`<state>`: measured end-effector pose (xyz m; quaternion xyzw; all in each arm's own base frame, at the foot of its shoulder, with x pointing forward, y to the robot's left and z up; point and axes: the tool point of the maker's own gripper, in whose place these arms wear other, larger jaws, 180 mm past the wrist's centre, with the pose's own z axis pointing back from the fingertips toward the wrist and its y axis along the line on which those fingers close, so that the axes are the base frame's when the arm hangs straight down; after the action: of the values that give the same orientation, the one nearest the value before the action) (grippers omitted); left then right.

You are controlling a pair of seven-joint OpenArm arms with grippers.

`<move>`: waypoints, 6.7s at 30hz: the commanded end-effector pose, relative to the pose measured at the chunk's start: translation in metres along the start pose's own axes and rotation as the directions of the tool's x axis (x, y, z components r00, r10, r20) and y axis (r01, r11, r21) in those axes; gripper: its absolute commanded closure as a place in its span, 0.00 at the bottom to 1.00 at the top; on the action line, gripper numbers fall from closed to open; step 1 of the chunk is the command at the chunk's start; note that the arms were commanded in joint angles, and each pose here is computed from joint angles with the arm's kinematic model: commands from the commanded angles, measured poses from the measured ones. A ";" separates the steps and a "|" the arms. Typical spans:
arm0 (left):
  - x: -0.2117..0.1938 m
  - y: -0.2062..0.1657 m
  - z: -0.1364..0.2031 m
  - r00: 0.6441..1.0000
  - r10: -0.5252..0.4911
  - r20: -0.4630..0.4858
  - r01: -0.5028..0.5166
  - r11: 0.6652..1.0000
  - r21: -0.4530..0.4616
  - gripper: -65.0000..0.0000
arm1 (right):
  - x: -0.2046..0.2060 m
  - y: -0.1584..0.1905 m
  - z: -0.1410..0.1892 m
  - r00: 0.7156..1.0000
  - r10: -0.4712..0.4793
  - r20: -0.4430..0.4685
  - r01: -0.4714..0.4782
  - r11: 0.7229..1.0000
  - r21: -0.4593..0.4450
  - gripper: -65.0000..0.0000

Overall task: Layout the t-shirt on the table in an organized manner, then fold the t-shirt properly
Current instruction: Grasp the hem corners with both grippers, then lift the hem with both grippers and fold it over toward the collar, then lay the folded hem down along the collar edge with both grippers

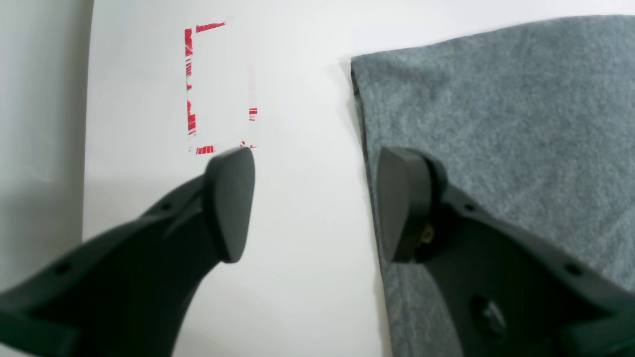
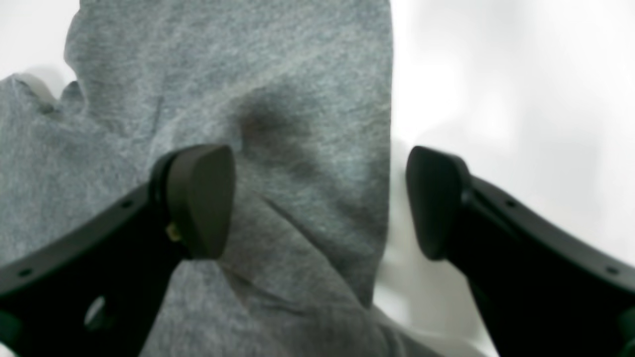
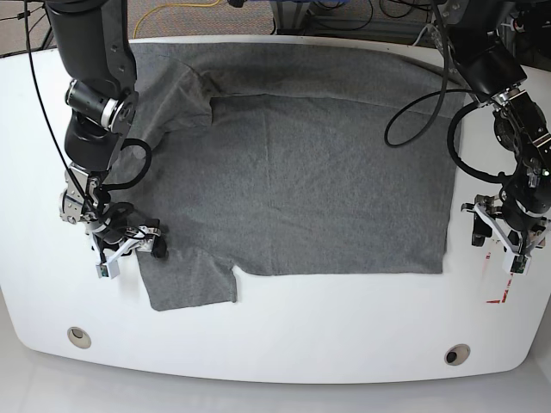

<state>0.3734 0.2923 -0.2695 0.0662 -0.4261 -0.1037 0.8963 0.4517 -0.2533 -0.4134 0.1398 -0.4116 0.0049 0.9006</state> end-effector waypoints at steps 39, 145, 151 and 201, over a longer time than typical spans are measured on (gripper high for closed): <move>-0.007 0.020 -0.122 0.869 0.492 -0.057 -0.495 0.861 -0.121 0.43 | 0.011 0.023 -0.010 0.999 -0.006 0.047 0.004 0.999 0.045 0.97; -0.022 -0.020 -0.079 0.974 0.226 -0.006 -0.224 0.961 -0.164 1.00 | 0.014 0.070 0.125 0.708 0.653 -0.268 -0.702 0.693 -0.166 0.96; -0.041 -0.020 -0.060 0.985 0.157 -0.072 -0.165 0.978 -0.129 1.00 | -0.006 0.075 0.136 0.694 0.663 -0.281 -0.714 0.683 -0.152 0.96; -0.147 0.012 0.035 0.908 -0.092 -0.410 0.089 0.996 -0.026 0.59 | -0.108 0.067 0.187 0.716 0.509 -0.478 -0.630 0.766 -0.129 0.34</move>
<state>0.2485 0.3314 -0.3739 0.0830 -0.2042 -0.1247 0.9674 0.2275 -0.2111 -0.3764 -0.1105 -0.2064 0.2809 0.9307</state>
